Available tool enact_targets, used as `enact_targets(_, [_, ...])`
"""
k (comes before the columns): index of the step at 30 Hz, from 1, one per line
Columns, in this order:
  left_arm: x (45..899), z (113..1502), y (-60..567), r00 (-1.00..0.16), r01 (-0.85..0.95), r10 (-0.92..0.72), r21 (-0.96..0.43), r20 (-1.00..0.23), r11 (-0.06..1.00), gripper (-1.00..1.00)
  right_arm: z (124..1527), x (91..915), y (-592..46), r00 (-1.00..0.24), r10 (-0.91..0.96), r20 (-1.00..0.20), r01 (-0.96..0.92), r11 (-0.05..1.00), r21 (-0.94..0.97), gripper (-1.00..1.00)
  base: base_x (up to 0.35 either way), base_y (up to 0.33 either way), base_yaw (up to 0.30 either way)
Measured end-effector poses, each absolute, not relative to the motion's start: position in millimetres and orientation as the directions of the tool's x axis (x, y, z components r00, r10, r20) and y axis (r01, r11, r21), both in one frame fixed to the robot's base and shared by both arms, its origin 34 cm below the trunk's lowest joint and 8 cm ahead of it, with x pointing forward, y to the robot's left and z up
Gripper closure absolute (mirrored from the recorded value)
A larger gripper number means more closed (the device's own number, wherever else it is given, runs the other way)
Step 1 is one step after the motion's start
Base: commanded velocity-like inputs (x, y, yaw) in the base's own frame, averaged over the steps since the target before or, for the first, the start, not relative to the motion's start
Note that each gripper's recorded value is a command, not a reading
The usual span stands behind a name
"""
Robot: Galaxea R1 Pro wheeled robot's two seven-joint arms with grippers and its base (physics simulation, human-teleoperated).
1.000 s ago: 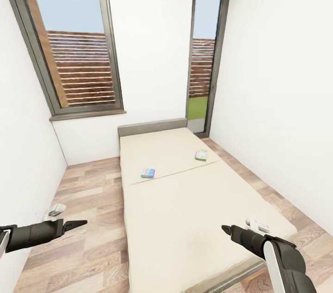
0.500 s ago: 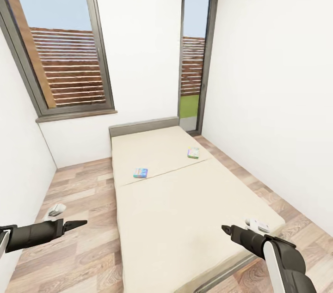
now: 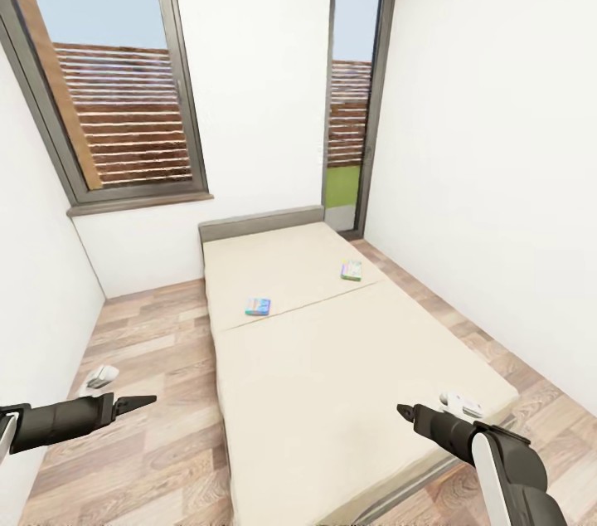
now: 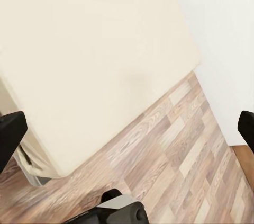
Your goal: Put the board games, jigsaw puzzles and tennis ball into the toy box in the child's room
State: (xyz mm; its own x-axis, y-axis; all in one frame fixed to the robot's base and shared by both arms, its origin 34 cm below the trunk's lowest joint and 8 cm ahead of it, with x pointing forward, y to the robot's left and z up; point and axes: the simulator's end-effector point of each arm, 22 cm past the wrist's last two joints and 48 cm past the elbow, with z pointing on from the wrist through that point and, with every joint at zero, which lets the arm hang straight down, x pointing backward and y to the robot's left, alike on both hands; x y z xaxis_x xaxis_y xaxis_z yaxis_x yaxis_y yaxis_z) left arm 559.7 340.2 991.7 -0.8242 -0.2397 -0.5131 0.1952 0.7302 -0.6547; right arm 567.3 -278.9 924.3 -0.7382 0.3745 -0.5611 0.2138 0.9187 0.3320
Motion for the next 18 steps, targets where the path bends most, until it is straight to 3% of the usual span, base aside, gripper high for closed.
enact_targets(10, [559.7, 990.4, 339.9, -0.826, 0.193, -0.24, -0.655, -0.511, 0.73, -1.0, 923.3, 567.2, -278.0, -0.739, 0.375, -0.56, 0.214, 0.918, 0.333, -1.0, 0.016, 0.139, 0.0])
enact_targets(18, [559.7, 990.3, 340.2, -0.826, 0.193, -0.24, -0.655, -0.511, 0.73, -1.0, 923.2, 567.3, -277.6, -0.738, 0.376, -0.56, 0.214, 0.918, 0.333, -1.0, 0.02, 0.039, 0.0])
